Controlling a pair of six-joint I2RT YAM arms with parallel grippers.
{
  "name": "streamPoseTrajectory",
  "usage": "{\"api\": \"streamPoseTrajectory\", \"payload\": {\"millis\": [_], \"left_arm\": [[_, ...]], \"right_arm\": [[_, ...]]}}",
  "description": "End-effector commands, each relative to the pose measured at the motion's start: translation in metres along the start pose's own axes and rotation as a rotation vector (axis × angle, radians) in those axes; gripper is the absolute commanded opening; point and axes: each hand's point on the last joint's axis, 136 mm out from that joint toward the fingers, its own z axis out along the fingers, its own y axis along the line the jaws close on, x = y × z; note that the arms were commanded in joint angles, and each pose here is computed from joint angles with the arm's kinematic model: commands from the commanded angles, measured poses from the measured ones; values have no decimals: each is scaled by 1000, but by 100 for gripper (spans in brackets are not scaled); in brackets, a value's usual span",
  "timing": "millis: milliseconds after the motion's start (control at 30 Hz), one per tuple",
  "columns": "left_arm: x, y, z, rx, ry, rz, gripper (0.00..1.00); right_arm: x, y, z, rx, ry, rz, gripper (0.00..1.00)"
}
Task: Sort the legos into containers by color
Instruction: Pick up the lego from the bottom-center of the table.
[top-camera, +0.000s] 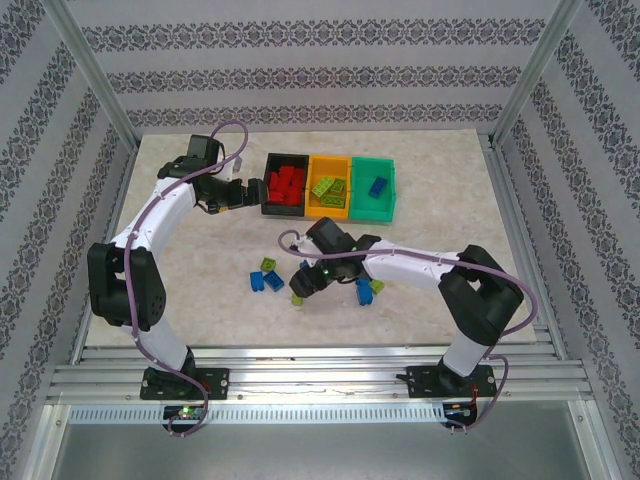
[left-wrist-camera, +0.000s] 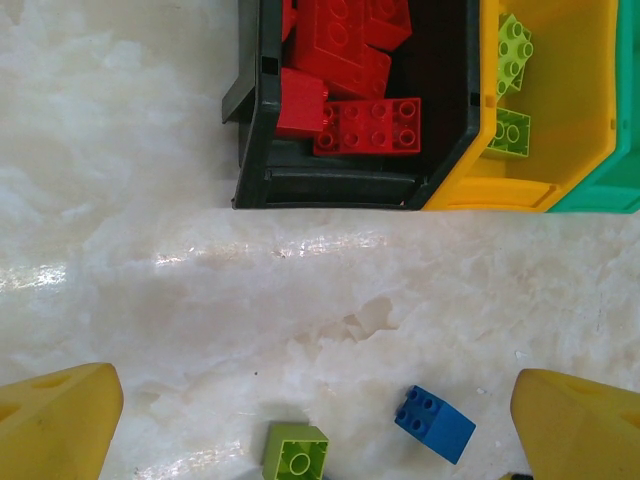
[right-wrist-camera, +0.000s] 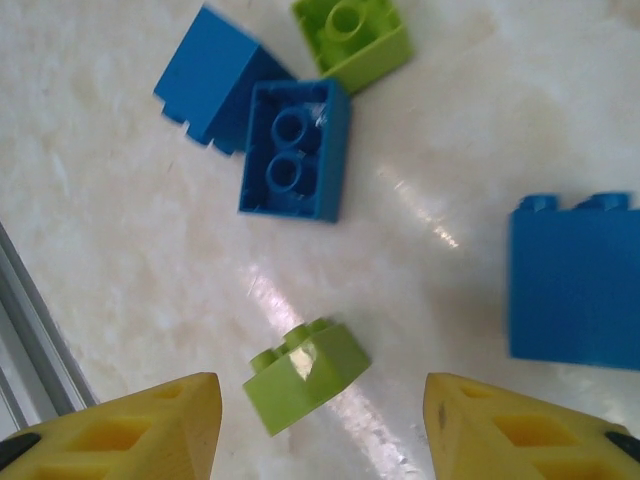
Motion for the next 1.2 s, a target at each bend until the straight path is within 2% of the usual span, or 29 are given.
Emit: {"api": "streamPoseTrajectory", "payload": {"millis": [0,267,667,767,933,1067,1167], "left_arm": [[-7,1,-9,-3,-26,21,100],[-6,-1,-6,12,-21,11,100],[-6,-1,-9,11,-28,14,100],[-6,-3,-9,21,-28,11,100],[-6,-2,-9,15,-28,13,100],[-5,-7,-8,42,-22,7,100],[-5,-5,-9,31,-27,11,100]], "right_arm": [[8,1,9,61,28,1,56],[11,-9,21,239,44,17,56],[19,4,53,234,103,27,55],[20,3,53,250,108,20,49],[16,3,49,253,97,8,28],[5,7,39,246,46,2,25],[-15,14,22,214,-53,13,25]]}}
